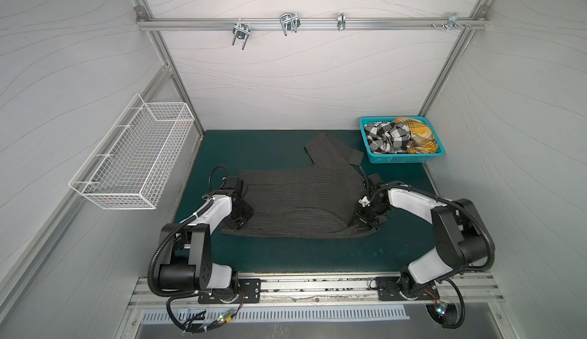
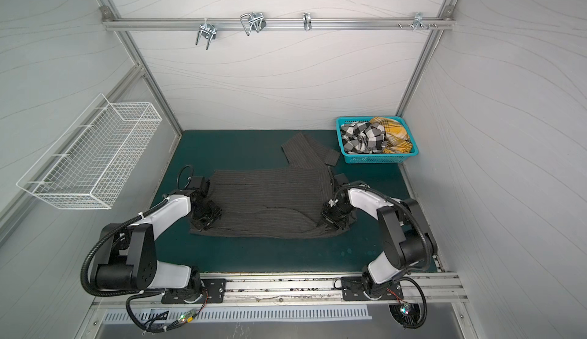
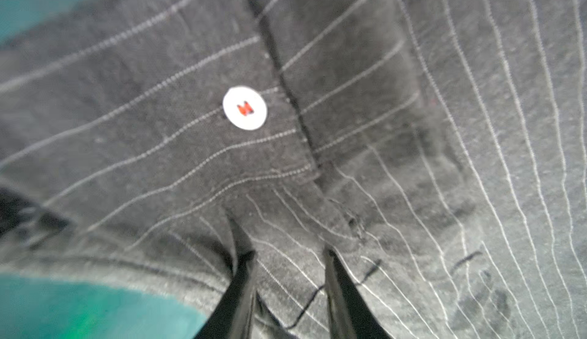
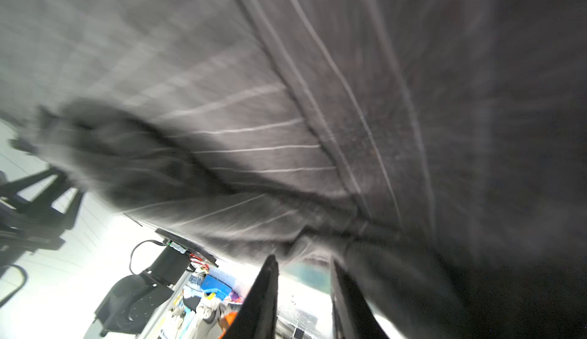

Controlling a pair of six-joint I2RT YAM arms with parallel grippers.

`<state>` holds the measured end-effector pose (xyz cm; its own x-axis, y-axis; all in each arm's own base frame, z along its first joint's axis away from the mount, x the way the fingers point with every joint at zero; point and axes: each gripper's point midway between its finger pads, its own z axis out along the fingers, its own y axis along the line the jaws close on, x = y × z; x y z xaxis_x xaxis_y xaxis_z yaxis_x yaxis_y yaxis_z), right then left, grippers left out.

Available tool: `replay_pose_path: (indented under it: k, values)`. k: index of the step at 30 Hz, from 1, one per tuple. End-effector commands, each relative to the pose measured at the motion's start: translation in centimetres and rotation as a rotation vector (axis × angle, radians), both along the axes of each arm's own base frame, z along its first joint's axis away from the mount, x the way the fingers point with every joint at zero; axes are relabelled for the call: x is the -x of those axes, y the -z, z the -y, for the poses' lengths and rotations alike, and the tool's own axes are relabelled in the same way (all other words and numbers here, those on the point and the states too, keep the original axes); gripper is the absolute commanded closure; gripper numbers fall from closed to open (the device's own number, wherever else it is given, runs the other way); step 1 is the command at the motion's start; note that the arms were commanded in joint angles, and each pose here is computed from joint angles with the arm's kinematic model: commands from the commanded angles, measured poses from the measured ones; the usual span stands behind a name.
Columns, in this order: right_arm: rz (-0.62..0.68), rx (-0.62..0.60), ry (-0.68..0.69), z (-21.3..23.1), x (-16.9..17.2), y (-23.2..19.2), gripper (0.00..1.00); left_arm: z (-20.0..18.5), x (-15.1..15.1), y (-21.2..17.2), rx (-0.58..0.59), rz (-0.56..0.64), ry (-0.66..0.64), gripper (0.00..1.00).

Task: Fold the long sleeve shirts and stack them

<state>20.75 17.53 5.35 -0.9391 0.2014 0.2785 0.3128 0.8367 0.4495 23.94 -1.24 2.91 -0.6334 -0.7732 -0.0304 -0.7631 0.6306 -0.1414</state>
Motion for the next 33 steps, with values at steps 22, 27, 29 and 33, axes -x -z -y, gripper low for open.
replay_pose_path:
  k: [22,27,29,33]
  values:
    - [0.436,0.035,0.102,2.2,-19.1,-12.0,0.42,-5.8,-24.5,-5.0,-0.238,0.127,0.397,0.41]
    - [0.399,0.025,0.103,2.2,-17.8,-10.4,0.42,-6.4,-25.2,-2.7,-0.225,0.088,0.417,0.46]
    - [0.385,0.019,0.107,2.1,-17.5,-9.9,0.43,-6.5,-25.4,-1.9,-0.208,0.085,0.41,0.48]
    - [0.366,0.015,0.106,2.0,-17.5,-9.3,0.44,-5.9,-25.9,-0.5,-0.169,0.079,0.418,0.55]
